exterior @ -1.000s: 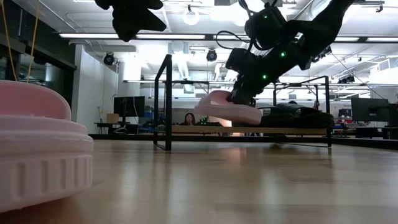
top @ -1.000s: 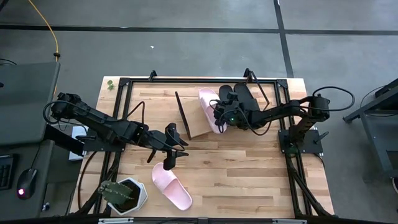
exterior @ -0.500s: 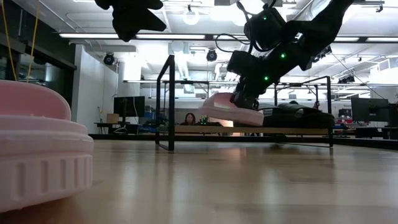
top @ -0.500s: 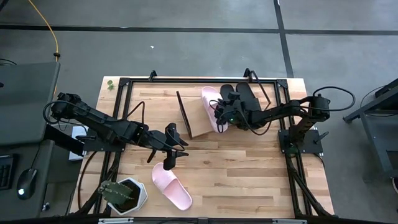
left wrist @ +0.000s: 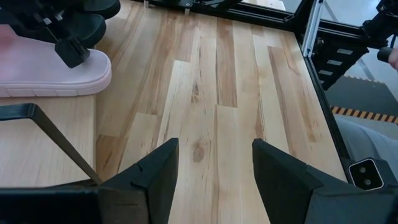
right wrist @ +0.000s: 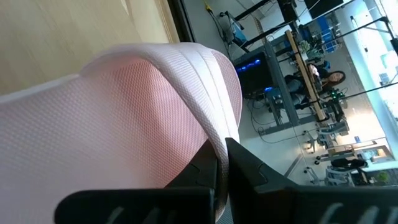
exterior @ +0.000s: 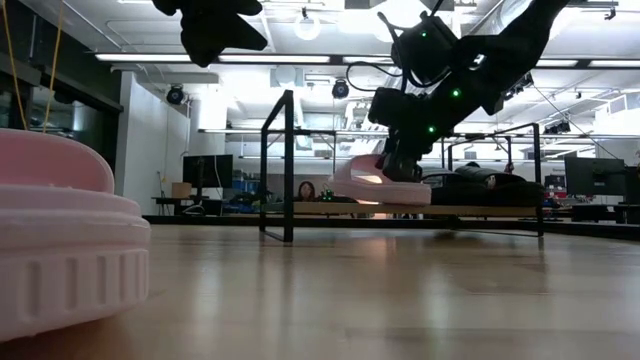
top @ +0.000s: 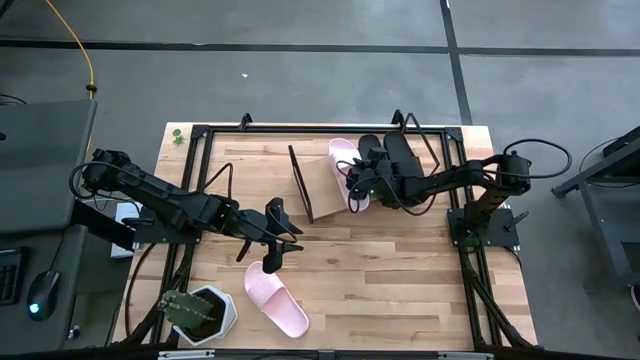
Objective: Pick and place slides into the shelf
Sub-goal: Put the right pink slipper on the shelf
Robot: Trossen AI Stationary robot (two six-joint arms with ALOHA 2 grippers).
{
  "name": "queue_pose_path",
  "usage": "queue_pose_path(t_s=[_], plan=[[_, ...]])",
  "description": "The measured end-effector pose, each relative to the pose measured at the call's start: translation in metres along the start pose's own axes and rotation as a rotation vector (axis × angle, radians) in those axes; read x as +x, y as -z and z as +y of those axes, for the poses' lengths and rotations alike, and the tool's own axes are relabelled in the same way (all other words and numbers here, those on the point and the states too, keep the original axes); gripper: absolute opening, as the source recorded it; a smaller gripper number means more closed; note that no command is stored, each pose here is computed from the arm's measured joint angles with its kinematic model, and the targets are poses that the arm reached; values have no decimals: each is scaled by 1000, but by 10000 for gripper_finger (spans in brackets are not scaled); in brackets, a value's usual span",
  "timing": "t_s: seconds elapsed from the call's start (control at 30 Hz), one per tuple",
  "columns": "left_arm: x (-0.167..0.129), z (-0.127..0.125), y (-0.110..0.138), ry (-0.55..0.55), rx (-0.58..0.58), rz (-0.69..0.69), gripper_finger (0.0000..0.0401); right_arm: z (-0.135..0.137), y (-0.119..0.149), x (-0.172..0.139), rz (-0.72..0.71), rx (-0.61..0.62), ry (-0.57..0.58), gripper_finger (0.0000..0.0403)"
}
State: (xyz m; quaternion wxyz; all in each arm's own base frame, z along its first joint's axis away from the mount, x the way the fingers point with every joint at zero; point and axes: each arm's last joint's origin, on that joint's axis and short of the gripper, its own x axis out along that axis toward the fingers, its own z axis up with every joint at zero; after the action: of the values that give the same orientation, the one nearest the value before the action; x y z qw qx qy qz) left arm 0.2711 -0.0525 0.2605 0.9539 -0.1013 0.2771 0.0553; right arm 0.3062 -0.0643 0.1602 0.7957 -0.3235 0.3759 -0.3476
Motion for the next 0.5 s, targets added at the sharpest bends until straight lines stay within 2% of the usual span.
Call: queue_pose_path(t_s=[0.5], plan=[[0, 0, 0, 0, 0, 0, 189, -9, 5, 10, 16, 24, 3, 6]])
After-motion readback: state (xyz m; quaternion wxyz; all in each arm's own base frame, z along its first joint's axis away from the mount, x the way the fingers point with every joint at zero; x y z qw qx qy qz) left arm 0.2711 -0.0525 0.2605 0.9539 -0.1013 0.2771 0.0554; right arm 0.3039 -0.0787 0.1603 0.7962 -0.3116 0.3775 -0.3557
